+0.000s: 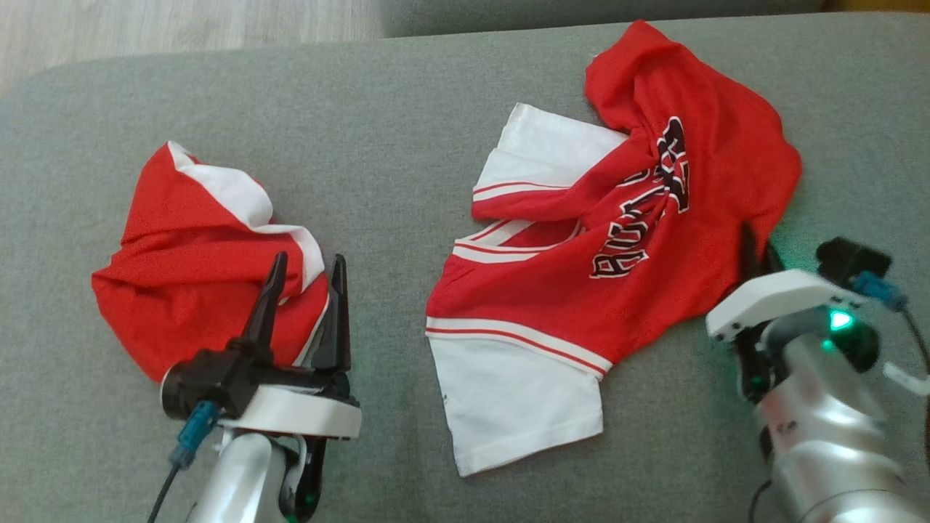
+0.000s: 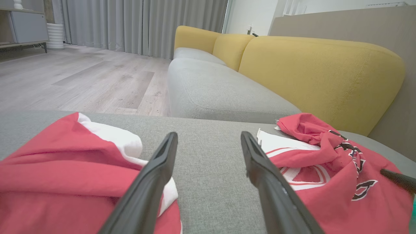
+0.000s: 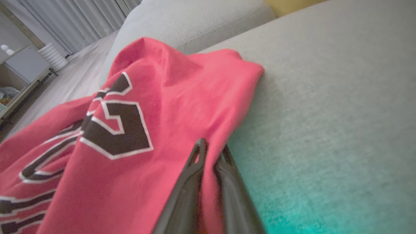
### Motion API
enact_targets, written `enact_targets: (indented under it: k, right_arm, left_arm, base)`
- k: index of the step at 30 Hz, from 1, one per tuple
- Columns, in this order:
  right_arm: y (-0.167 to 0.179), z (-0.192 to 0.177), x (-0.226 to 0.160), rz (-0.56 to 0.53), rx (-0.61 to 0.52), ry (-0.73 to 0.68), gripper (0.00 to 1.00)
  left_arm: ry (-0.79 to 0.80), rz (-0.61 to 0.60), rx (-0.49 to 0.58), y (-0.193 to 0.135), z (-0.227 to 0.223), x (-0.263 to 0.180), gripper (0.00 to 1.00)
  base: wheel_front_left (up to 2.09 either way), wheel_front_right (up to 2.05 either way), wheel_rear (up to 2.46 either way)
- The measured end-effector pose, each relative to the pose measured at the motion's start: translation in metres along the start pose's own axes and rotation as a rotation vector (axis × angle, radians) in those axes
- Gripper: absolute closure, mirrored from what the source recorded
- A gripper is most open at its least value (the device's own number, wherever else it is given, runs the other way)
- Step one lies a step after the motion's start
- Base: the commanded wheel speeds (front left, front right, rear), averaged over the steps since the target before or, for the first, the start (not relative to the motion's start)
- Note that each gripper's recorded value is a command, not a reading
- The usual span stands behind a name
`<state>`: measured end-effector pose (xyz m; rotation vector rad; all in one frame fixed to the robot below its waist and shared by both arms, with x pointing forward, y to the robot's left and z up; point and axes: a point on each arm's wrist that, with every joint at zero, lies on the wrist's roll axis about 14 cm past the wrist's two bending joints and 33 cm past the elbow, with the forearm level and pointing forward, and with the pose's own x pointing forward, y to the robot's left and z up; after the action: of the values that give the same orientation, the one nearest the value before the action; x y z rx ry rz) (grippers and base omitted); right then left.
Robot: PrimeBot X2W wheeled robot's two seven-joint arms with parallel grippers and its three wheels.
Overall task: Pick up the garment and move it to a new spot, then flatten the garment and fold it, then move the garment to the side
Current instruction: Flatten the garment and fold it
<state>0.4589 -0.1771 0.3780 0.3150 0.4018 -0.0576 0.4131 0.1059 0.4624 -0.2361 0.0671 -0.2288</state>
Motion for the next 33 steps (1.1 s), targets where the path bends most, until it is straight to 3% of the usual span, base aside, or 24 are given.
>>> enact_targets:
  k: [7, 16, 25, 31, 32, 33]
  right_arm:
    - [-0.040, 0.053, -0.013, -0.108, -0.067, -0.173, 1.00]
    - [-0.086, 0.059, -0.044, -0.229, -0.194, -0.201, 1.00]
    - [-0.021, 0.064, -0.014, -0.042, -0.553, -0.144, 1.00]
    - [0.034, 0.025, 0.001, 0.132, -0.719, -0.013, 1.00]
    - [0.042, 0.013, 0.002, 0.162, -0.735, 0.025, 0.72]
    - [0.049, 0.002, 0.001, 0.194, -0.753, 0.058, 0.00]
  left_arm:
    - [-0.023, -0.009, 0.006, -0.004, 0.009, -0.002, 0.00]
    - [-0.039, -0.024, 0.009, -0.011, 0.015, -0.004, 0.00]
    - [-0.024, 0.001, 0.005, -0.002, 0.009, -0.007, 0.00]
    - [-0.008, 0.027, 0.005, 0.006, 0.004, -0.011, 0.00]
    - [-0.007, 0.032, 0.005, 0.008, 0.004, -0.011, 0.00]
    - [-0.007, 0.036, 0.005, 0.009, 0.004, -0.012, 0.00]
  base:
    - [0.00, 0.00, 0.00]
    - [0.00, 0.00, 0.00]
    - [0.00, 0.00, 0.00]
    - [0.00, 0.00, 0.00]
    - [0.00, 0.00, 0.00]
    - [0.00, 0.00, 0.00]
